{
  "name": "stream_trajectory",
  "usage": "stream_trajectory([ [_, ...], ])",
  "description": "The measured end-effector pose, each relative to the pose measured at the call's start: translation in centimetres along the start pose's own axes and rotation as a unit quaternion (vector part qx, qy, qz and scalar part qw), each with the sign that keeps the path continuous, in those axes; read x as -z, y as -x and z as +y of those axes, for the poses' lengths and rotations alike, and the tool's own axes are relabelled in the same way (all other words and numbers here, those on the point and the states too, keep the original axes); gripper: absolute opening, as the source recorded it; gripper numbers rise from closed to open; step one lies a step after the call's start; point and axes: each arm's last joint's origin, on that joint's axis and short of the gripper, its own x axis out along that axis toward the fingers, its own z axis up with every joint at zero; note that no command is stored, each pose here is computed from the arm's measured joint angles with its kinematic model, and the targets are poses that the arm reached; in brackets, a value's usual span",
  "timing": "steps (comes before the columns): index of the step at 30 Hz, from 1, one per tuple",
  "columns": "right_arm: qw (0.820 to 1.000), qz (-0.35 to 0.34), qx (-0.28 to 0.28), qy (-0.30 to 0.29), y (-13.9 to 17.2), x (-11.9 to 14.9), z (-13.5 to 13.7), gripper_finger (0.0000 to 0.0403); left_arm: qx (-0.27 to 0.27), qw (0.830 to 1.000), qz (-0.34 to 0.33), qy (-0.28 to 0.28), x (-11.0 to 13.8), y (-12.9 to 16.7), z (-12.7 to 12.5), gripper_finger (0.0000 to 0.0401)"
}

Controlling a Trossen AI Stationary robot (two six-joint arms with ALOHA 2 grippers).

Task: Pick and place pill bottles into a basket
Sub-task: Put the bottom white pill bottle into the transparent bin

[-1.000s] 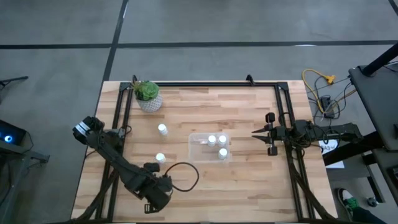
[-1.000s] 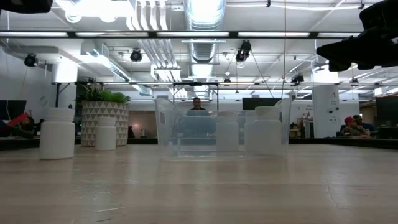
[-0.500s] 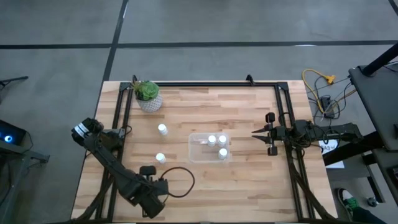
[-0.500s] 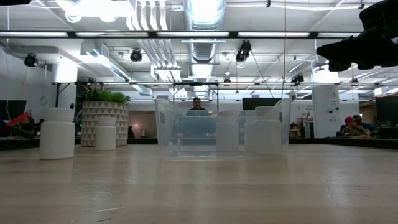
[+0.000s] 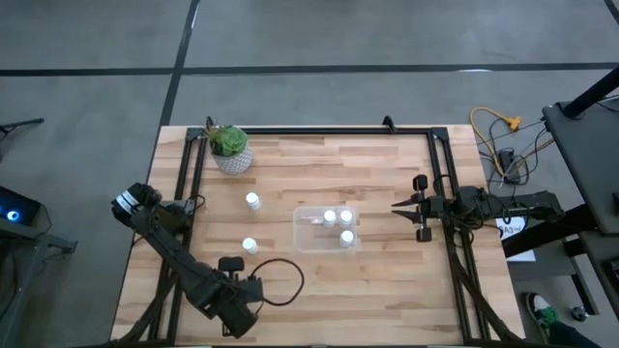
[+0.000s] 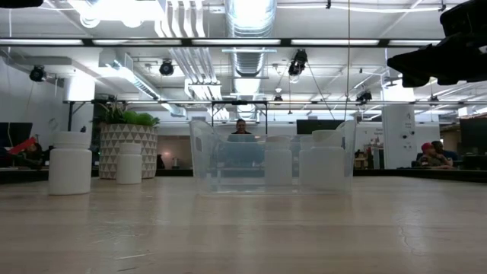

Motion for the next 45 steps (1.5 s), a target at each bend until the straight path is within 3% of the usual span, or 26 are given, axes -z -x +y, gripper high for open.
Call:
stream_trajectory([
  [9,1.000,0.000,0.000,0.000,0.0,0.0,0.0,0.0059,-0.005,1.000,0.005,0.011,0.2,-0.3,0.2,0.0020],
  [33,1.000,0.000,0.000,0.000,0.0,0.0,0.0,0.0059,-0.019,0.999,0.036,0.025,0.8,-1.7,0.8,0.0220],
  [45,1.000,0.000,0.000,0.000,0.0,0.0,0.0,0.0059,0.003,1.000,0.015,0.024,0.5,-1.7,0.4,0.0234],
])
